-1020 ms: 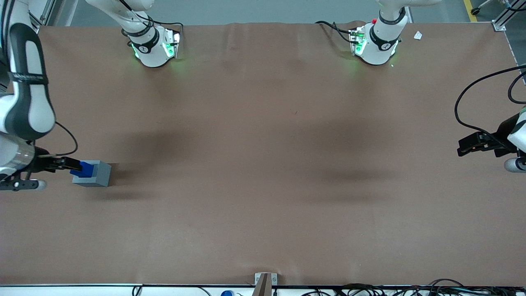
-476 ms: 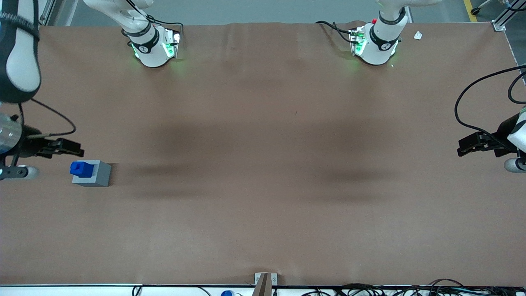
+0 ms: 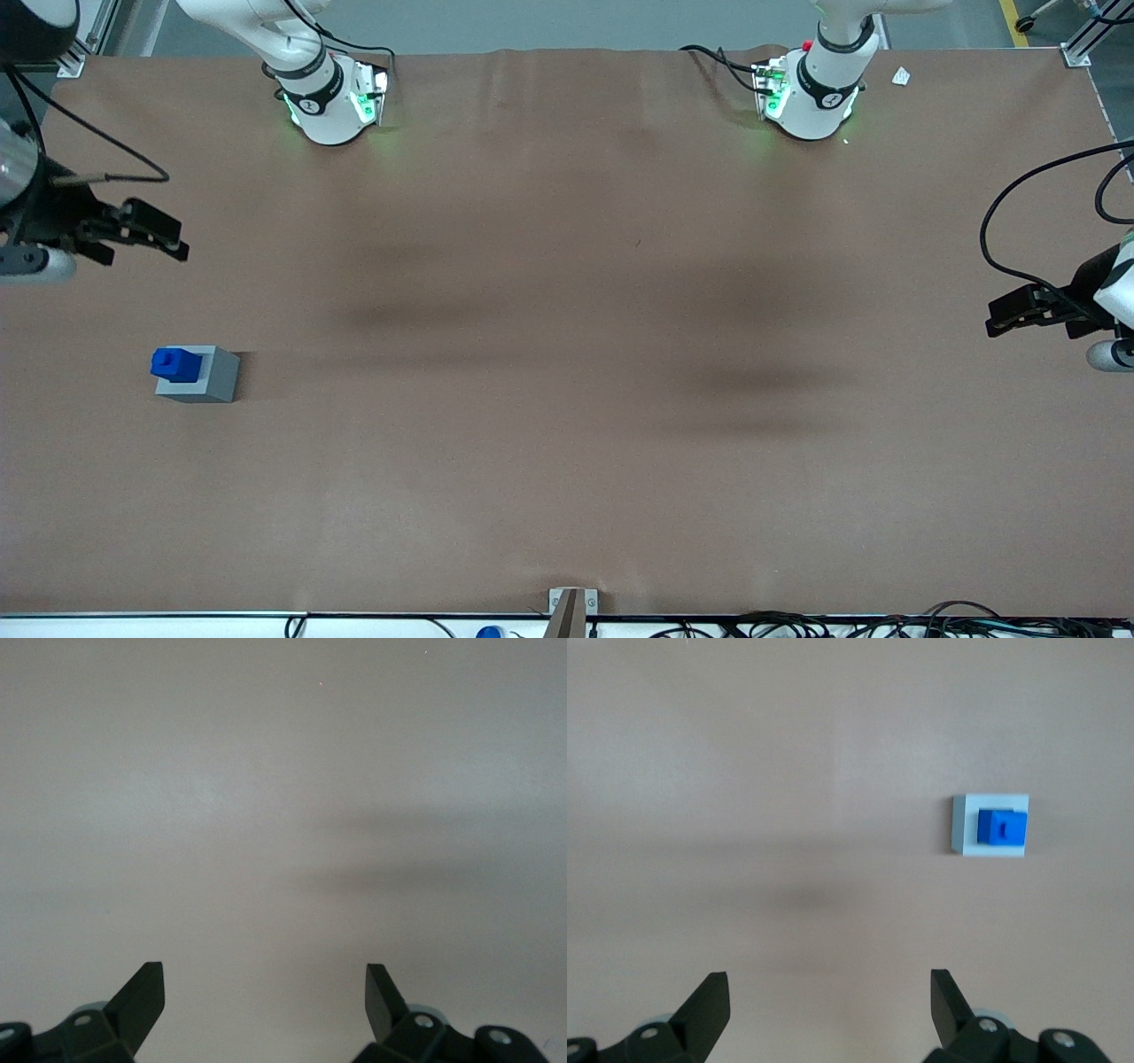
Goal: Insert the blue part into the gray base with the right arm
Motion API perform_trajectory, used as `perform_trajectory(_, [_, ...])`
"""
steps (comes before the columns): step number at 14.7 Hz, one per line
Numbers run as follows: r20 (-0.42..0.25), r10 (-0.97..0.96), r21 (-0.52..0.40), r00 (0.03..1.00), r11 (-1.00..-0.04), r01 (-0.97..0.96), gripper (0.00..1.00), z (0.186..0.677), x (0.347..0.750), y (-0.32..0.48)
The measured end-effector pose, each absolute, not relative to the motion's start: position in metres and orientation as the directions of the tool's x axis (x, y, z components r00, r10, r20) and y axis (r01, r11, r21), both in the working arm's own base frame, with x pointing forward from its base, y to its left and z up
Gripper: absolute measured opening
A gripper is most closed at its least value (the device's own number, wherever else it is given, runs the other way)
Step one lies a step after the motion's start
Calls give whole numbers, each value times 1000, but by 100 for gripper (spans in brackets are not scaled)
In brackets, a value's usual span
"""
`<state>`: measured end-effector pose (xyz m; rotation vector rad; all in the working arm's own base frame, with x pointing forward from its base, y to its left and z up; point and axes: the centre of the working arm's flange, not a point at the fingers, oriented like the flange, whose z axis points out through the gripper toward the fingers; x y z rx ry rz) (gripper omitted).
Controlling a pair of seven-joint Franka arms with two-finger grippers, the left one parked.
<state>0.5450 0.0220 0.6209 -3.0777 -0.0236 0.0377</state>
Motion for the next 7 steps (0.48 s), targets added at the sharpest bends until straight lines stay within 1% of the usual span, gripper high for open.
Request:
perform_trajectory(4, [-25, 3, -76, 1000, -997, 2, 100, 620, 505, 17])
perform_trajectory(7, [-2, -32, -76, 999, -997, -32, 100, 629, 498, 16])
